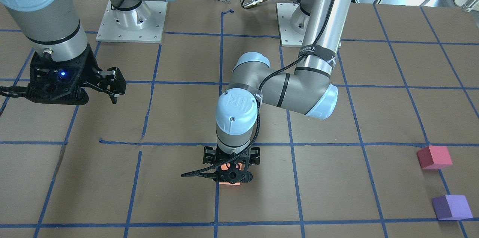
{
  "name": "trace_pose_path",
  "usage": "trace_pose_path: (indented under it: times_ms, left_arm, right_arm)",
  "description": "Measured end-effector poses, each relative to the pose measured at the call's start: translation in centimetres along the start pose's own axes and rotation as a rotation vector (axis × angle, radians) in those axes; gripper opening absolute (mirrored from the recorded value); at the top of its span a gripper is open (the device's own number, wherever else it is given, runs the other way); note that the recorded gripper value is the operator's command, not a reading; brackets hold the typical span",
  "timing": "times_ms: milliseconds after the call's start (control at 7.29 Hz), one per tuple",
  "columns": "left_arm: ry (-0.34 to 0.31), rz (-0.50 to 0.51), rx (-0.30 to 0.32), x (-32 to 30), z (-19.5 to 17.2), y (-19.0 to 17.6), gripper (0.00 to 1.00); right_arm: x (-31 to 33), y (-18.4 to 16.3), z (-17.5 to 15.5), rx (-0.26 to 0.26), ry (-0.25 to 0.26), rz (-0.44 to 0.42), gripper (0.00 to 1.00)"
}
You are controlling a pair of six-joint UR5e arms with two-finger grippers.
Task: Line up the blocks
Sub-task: 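Reach the left gripper to the orange cube and grasp it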
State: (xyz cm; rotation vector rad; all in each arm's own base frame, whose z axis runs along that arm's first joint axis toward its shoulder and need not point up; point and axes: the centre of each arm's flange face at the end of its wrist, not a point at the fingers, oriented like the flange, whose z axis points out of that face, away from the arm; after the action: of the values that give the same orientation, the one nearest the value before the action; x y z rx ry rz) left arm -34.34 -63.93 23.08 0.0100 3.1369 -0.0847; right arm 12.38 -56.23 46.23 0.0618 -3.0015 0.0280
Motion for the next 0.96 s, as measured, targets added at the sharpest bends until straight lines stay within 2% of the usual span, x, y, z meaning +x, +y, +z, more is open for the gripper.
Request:
trace_pose_path:
  times_ms: [275, 412, 549, 686, 824, 961]
  left_arm:
    - [-0.026, 0.013, -0.016, 0.4, 2.1, 0.0, 1.0]
    - [-0.032, 0.015, -0.023, 0.4, 2.8, 0.0, 1.0]
    - [-0.035, 0.017, -0.025, 0.4, 3.4, -0.1, 0.97]
    - [-0.034, 0.018, -0.019, 0.5, 3.8, -0.2, 0.87]
    - [-0.032, 0.02, -0.014, 0.5, 4.0, -0.2, 0.4]
    - [-0.038, 0.021, -0.013, 0.4, 4.1, -0.2, 0.02]
  right_arm:
    - [0.0, 0.8, -1.5, 0.018, -0.02, 0.001, 1.0]
    - [-0.3, 1.7, -2.9, 0.041, -0.054, 0.002, 1.0]
    - [-0.6, 2.8, -4.6, 0.062, -0.095, 0.0, 1.0]
    - [-0.9, 3.7, -5.0, 0.049, -0.116, -0.003, 1.0]
    - [-1.2, 3.9, -4.4, 0.021, -0.128, -0.007, 1.0]
    - [-1.5, 4.0, -3.7, 0.003, -0.143, -0.01, 1.0]
